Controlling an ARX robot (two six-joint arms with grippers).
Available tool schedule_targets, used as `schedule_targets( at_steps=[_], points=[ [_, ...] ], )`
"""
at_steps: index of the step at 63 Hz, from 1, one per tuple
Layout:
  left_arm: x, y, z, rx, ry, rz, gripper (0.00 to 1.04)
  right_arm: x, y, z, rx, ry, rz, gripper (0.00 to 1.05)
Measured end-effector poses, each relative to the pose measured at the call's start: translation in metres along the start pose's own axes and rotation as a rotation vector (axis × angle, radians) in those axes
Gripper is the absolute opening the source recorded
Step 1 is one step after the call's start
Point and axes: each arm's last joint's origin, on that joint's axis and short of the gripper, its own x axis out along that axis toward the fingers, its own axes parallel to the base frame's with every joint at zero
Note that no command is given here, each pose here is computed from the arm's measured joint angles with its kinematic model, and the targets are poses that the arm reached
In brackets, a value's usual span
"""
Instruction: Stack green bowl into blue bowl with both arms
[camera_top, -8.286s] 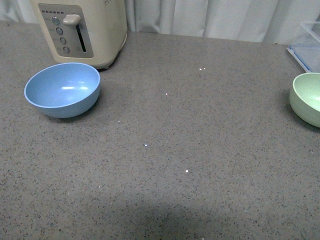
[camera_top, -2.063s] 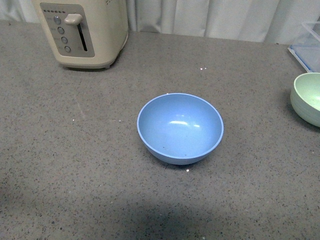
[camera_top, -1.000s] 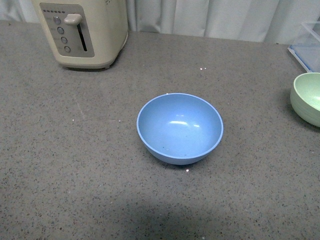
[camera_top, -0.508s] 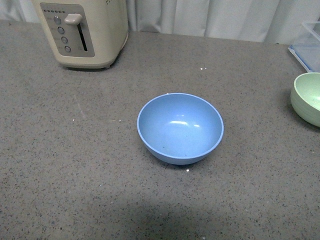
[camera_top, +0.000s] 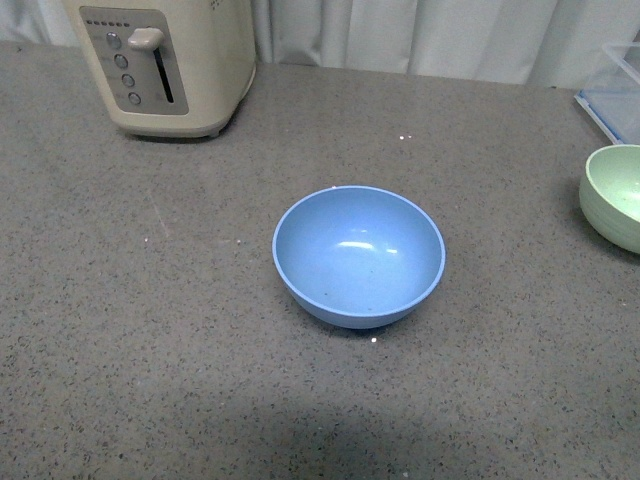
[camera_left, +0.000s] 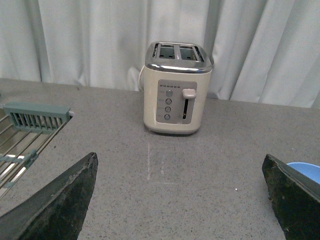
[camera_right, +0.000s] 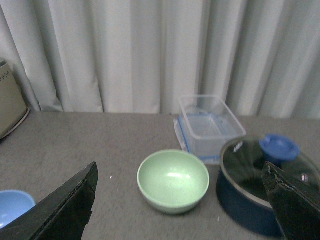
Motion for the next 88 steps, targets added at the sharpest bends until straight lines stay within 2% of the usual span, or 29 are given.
schedule_targets(
  at_steps=[5, 10, 18, 27, 41, 53, 66, 69, 88],
  points=[
    [0.0, 0.0, 0.0, 0.0, 0.001, 0.0, 0.98, 0.03, -0.004, 0.019, -0.063, 0.003, 0.06, 0.96],
    [0.0, 0.0, 0.0, 0.0, 0.001, 0.0, 0.98, 0.065, -0.007, 0.026, -0.134, 0.106, 0.15, 0.96],
    [0.0, 0.0, 0.0, 0.0, 0.001, 0.0, 0.98, 0.117, -0.01, 0.006, -0.241, 0.372, 0.283, 0.96],
    [0.0, 0.0, 0.0, 0.0, 0.001, 0.0, 0.98, 0.152, -0.013, -0.007, -0.338, 0.556, 0.38, 0.96],
    [0.0, 0.0, 0.0, 0.0, 0.001, 0.0, 0.98, 0.189, -0.012, -0.032, -0.456, 0.661, 0.461, 0.96],
    [0.0, 0.0, 0.0, 0.0, 0.001, 0.0, 0.98, 0.214, -0.009, -0.054, -0.508, 0.724, 0.524, 0.96],
    [0.0, 0.0, 0.0, 0.0, 0.001, 0.0, 0.98, 0.23, -0.003, -0.067, -0.546, 0.749, 0.572, 0.96],
    [0.0, 0.0, 0.0, 0.0, 0.001, 0.0, 0.98, 0.232, -0.002, -0.068, -0.553, 0.749, 0.578, 0.93],
    [0.0, 0.0, 0.0, 0.0, 0.001, 0.0, 0.98, 0.238, -0.001, -0.065, -0.578, 0.729, 0.582, 0.47]
  ],
)
